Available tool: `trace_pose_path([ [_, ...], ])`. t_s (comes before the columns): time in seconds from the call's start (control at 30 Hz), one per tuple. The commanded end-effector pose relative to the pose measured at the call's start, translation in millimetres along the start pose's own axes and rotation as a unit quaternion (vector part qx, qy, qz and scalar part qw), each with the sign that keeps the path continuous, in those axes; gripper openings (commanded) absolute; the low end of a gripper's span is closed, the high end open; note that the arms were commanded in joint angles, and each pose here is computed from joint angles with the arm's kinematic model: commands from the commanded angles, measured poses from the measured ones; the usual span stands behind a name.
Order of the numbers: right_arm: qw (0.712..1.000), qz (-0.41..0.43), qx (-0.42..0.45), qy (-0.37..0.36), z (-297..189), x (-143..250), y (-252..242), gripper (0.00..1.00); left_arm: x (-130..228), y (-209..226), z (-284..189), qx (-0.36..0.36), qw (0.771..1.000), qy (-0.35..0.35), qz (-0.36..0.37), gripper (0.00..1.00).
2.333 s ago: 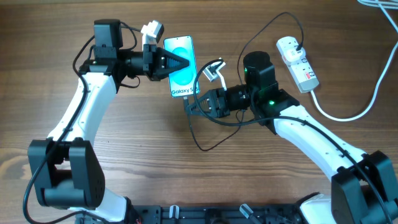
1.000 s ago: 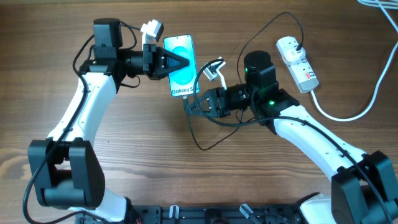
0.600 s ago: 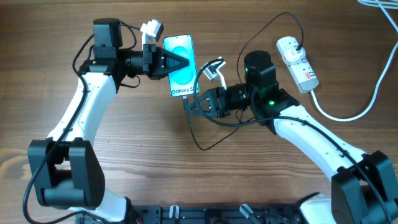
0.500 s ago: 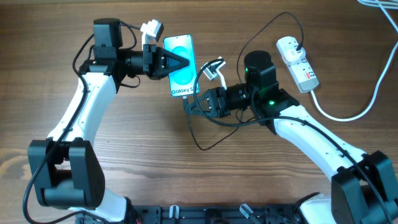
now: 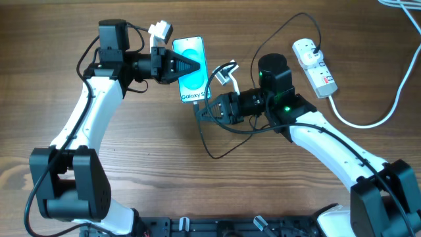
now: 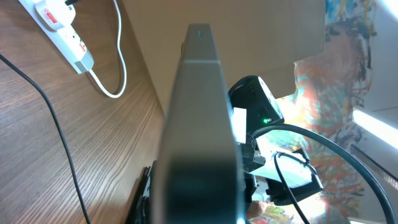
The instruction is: Plug charger to phone and switch on socket
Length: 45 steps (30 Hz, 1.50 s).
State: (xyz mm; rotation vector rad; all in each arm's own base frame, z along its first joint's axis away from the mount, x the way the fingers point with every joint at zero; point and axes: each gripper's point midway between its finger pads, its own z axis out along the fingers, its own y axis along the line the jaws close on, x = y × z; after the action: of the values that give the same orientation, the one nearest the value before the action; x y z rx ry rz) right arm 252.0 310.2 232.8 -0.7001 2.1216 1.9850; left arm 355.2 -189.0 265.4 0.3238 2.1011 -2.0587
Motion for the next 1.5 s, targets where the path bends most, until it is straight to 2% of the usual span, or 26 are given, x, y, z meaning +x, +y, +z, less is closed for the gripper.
trace_pose_path([
  [0.0, 1.0, 0.014, 0.01, -0.014, -4.7, -6.6, -8.0, 0.04, 3.3, -10.8, 0.0, 0.018, 1.0, 0.011, 0.02, 0.04],
  [0.93, 0.999, 0.018, 0.018, -0.029, -14.5, -13.4, -12.5, 0.04, 3.3, -10.9, 0.0, 0.018, 1.0, 0.011, 0.02, 0.04],
  [1.47, 0.996, 0.038, 0.048, -0.065, -16.3, -26.4, -22.4, 0.04, 4.3, -8.8, 0.0, 0.015, 1.0, 0.009, 0.014, 0.04],
])
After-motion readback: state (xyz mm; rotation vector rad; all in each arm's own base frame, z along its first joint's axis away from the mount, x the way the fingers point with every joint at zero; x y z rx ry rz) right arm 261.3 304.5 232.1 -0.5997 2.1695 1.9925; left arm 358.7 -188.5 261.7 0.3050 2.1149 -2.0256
